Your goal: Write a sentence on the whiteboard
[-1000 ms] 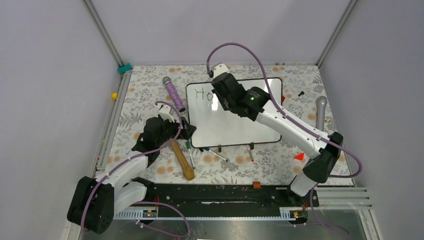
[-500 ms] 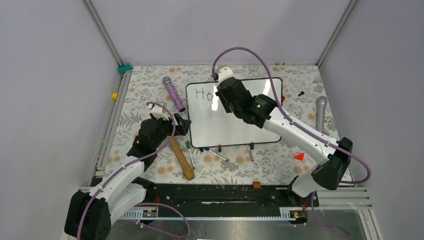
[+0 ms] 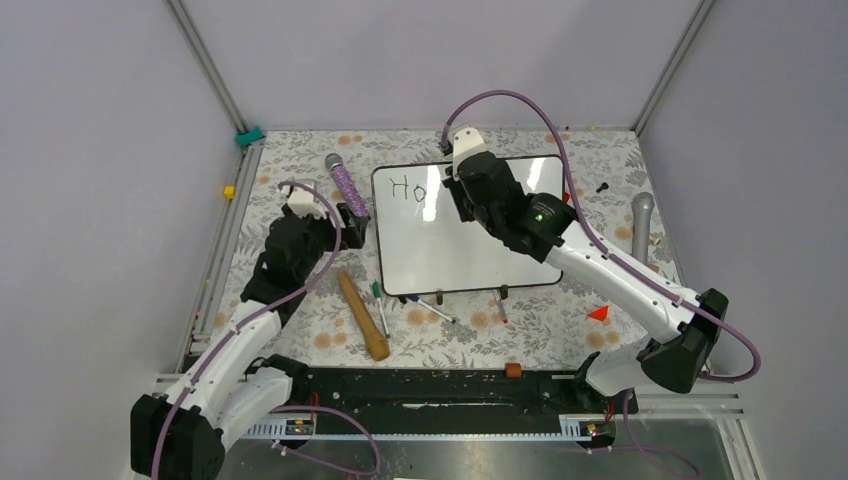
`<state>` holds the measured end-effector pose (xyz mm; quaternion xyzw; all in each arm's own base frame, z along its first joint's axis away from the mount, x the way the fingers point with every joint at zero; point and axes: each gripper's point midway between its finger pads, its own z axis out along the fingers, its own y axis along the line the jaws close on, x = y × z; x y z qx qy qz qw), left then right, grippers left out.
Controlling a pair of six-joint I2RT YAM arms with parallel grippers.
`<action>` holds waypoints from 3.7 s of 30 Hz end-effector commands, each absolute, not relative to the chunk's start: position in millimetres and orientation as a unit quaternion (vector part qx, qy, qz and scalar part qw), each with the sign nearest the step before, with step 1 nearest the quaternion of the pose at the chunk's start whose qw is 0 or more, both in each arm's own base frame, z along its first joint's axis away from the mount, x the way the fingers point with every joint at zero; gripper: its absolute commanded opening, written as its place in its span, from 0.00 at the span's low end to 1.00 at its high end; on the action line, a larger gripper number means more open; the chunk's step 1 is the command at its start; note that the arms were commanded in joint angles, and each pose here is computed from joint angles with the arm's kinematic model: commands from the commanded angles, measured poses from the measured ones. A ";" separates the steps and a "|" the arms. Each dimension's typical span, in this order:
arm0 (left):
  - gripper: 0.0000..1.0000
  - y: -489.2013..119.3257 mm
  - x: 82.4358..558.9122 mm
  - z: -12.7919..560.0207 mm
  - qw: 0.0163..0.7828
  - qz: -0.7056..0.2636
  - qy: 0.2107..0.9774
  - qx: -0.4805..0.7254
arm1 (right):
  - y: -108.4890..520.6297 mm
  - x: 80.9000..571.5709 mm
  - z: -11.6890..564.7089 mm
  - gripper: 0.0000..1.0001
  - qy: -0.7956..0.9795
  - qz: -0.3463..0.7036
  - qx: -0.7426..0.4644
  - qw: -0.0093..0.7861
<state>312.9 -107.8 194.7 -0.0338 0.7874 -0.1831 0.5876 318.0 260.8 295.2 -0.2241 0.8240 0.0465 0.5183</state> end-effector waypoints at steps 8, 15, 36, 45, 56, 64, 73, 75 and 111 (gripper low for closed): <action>0.90 -177.2 317.2 217.5 0.528 -0.310 0.769 0.181 | 271.2 319.2 304.7 0.00 0.821 0.073 -0.232 0.517; 0.88 -168.2 330.3 201.4 0.501 -0.322 0.794 0.126 | 278.6 324.2 299.2 0.00 0.828 0.070 -0.233 0.505; 0.82 -173.5 309.2 182.3 0.556 -0.427 0.709 0.076 | 272.7 321.3 307.0 0.00 0.824 0.067 -0.235 0.512; 0.74 -177.5 292.8 183.2 0.594 -0.457 0.657 0.082 | 280.0 317.8 303.2 0.00 0.828 0.085 -0.239 0.499; 0.69 -179.2 295.5 167.5 0.593 -0.455 0.658 0.090 | 277.0 319.8 304.9 0.00 0.832 0.071 -0.241 0.495; 0.50 -184.1 297.0 164.5 0.573 -0.475 0.662 0.086 | 278.2 319.7 295.4 0.00 0.836 0.067 -0.245 0.485; 0.59 -181.2 300.6 158.0 0.547 -0.507 0.662 0.071 | 278.4 317.8 292.0 0.00 0.839 0.070 -0.246 0.480; 0.59 -184.0 300.1 157.8 0.537 -0.519 0.660 0.075 | 278.2 316.9 292.5 0.00 0.839 0.071 -0.246 0.480; 0.42 -195.4 303.4 145.3 0.450 -0.580 0.671 0.103 | 280.9 311.7 291.4 0.00 0.842 0.085 -0.249 0.470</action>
